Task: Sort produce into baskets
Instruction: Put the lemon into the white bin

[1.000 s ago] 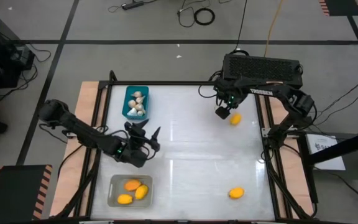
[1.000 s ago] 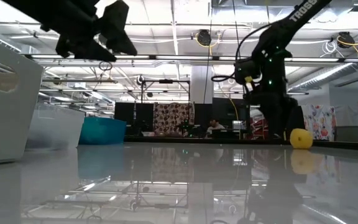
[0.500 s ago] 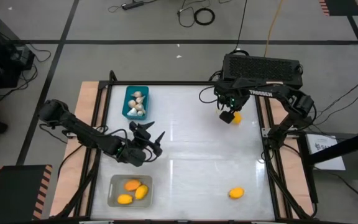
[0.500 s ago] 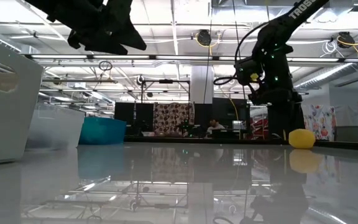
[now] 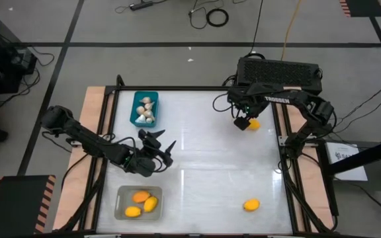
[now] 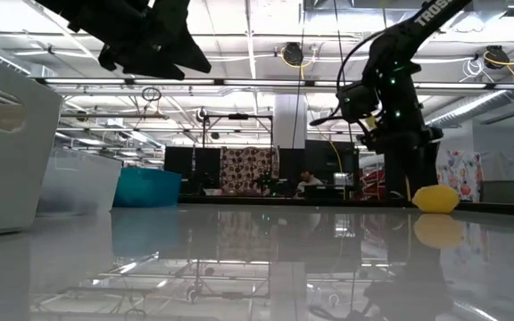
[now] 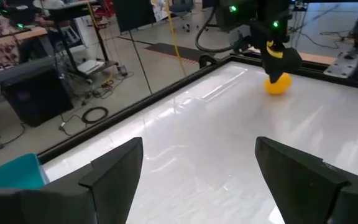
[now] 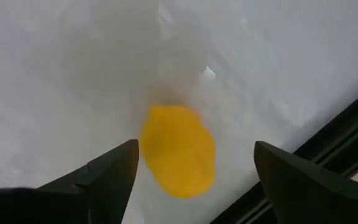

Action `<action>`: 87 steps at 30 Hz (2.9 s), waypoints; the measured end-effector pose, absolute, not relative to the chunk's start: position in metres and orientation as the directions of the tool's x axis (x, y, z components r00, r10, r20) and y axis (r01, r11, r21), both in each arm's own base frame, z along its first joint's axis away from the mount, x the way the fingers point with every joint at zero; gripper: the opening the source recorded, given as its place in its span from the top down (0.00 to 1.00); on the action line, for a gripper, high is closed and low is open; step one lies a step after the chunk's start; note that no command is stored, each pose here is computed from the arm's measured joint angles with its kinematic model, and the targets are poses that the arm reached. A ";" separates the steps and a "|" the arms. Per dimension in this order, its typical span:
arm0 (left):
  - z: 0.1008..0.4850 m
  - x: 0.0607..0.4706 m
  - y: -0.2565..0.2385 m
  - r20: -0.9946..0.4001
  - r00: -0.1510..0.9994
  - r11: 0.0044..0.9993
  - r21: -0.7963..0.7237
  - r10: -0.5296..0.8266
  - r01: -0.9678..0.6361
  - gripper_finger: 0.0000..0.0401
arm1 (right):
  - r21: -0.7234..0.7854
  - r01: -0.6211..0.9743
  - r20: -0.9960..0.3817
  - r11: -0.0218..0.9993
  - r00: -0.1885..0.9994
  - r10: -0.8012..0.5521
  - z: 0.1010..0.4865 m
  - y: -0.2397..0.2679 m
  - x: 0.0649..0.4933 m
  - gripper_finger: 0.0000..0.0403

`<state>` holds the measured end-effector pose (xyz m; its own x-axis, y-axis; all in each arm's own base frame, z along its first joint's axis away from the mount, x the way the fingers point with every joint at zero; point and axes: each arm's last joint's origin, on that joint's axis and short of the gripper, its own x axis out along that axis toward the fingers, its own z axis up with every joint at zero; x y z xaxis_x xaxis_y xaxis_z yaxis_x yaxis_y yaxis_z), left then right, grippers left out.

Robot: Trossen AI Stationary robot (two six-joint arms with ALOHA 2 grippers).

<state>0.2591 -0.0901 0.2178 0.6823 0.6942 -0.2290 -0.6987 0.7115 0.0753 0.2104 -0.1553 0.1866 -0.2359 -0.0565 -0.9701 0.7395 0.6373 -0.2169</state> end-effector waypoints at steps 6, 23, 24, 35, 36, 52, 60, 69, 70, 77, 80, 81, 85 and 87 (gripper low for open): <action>0.217 0.259 -0.091 -0.240 0.693 0.724 0.071 0.680 -0.686 0.21 | -0.200 0.603 -0.962 0.773 -0.270 -0.038 0.187 -0.146 0.212 0.23; 0.217 0.260 -0.091 -0.259 0.711 0.746 0.062 0.653 -0.663 0.21 | -0.229 0.751 -0.965 0.620 -0.258 -0.044 0.156 -0.143 0.199 0.23; 0.217 0.260 -0.091 -0.260 0.712 0.747 0.062 0.653 -0.662 0.21 | -0.228 0.755 -0.966 0.615 -0.254 -0.046 0.153 -0.143 0.198 0.23; 0.217 0.260 -0.092 -0.259 0.712 0.747 0.061 0.652 -0.662 0.21 | -0.230 0.765 -0.965 0.601 -0.258 -0.041 0.138 -0.135 0.190 0.23; 0.217 0.260 -0.092 -0.259 0.712 0.747 0.061 0.653 -0.662 0.21 | -0.230 0.761 -0.965 0.607 -0.258 -0.042 0.138 -0.135 0.190 0.24; 0.217 0.260 -0.092 -0.266 0.718 0.754 0.056 0.643 -0.654 0.21 | 0.052 0.639 -0.996 0.768 -0.027 0.089 0.154 -0.091 0.237 0.37; 0.216 0.260 -0.092 -0.272 0.724 0.761 0.051 0.633 -0.646 0.21 | 0.523 0.055 -0.755 0.851 0.495 0.431 0.181 -0.020 0.310 0.37; 0.216 0.260 -0.092 -0.275 0.723 0.760 0.049 0.634 -0.648 0.21 | 0.183 -0.615 -0.273 0.767 0.718 0.641 0.218 0.079 0.352 0.37; 0.216 0.260 -0.092 -0.282 0.727 0.764 0.036 0.626 -0.644 0.21 | 0.130 -0.646 -0.230 0.752 0.719 0.656 0.219 0.087 0.353 0.37; 0.208 0.251 -0.092 -0.409 0.730 0.803 0.012 0.547 -0.595 0.21 | 0.017 -0.707 -0.082 0.707 0.704 0.705 0.206 0.121 0.396 0.36; 0.209 0.240 -0.090 -0.521 0.722 0.810 -0.094 0.456 -0.579 0.21 | 0.041 -0.714 -0.095 0.699 0.693 0.714 0.201 0.133 0.425 0.36; 0.209 0.233 -0.087 -0.553 0.699 0.797 -0.100 0.453 -0.596 0.21 | 0.047 -0.717 -0.103 0.696 0.690 0.717 0.198 0.138 0.435 0.36; 0.214 0.206 -0.074 -0.630 0.595 0.690 -0.127 0.500 -0.713 0.21 | 0.052 -0.720 -0.119 0.692 0.683 0.720 0.198 0.149 0.469 0.36; 0.216 0.193 -0.068 -0.664 0.537 0.626 -0.130 0.520 -0.769 0.21 | 0.042 -0.718 -0.112 0.695 0.687 0.718 0.199 0.152 0.483 0.36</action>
<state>0.1929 -0.0685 0.2158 0.5365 0.5202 -0.6645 -0.7686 0.6263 -0.1303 0.4833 0.1525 0.1987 0.6874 0.7176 -0.1117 -0.7183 0.6945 0.0418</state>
